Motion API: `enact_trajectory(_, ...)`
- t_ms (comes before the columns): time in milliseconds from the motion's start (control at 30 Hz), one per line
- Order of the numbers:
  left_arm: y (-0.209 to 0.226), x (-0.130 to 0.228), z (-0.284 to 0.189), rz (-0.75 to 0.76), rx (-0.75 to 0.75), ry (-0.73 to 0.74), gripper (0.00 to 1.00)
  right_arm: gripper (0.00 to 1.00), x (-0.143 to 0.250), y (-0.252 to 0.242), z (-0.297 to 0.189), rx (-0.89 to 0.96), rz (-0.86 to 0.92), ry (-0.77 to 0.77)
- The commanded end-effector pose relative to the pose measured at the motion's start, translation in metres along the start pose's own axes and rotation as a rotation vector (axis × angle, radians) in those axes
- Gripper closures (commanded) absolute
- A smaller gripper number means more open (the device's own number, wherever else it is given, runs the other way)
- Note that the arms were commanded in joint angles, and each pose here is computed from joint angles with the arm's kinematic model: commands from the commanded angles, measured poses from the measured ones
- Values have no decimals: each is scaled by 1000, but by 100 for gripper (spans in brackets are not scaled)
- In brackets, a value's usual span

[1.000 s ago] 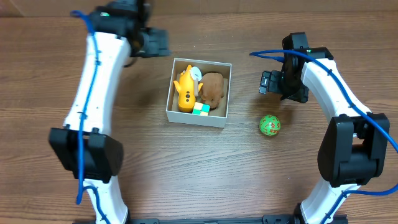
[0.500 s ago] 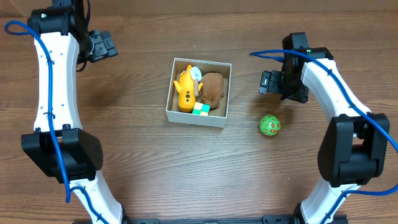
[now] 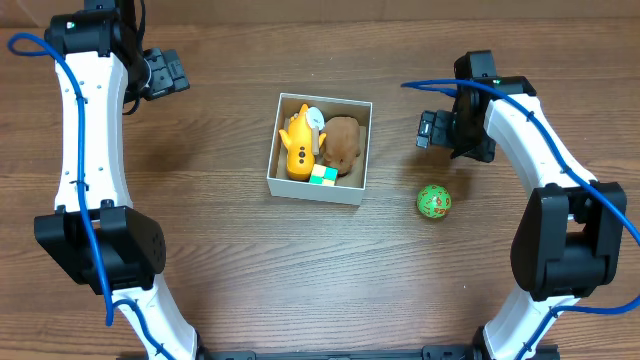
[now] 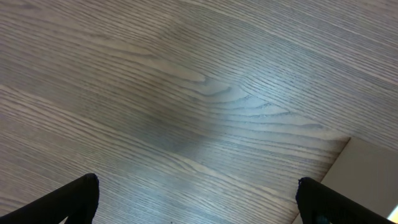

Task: Pack container
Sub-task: 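Reach the right gripper down to the green ball and grasp it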

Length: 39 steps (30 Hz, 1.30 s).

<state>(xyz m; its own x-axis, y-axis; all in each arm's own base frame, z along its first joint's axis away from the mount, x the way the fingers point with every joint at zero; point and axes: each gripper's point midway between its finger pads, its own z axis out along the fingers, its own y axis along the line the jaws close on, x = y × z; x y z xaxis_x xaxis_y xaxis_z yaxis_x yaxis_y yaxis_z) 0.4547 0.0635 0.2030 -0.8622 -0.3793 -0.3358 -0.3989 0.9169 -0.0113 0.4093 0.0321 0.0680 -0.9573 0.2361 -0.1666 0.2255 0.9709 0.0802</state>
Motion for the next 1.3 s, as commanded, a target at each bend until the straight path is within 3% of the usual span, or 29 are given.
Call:
enact_trajectory(0, -1, -4, -3, 0, 3, -15, 0, 0, -14, 3, -7, -14, -5, -63)
enact_trajectory(600, -1, -4, -3, 0, 3, -15, 0, 0, 51, -25, -20, 65, -30, 203)
enact_trajectory(800, -1, -4, -3, 0, 4, -15, 0, 0, 53, -18, -70, 7, 2, 104)
enact_trajectory(1033, -1, -4, -3, 0, 4, -15, 0, 0, 80, -2, -124, -94, -26, 35)
enact_trajectory(1267, -1, -4, -3, 0, 4, -15, 0, 0, 112, -7, -66, -3, -18, 69)
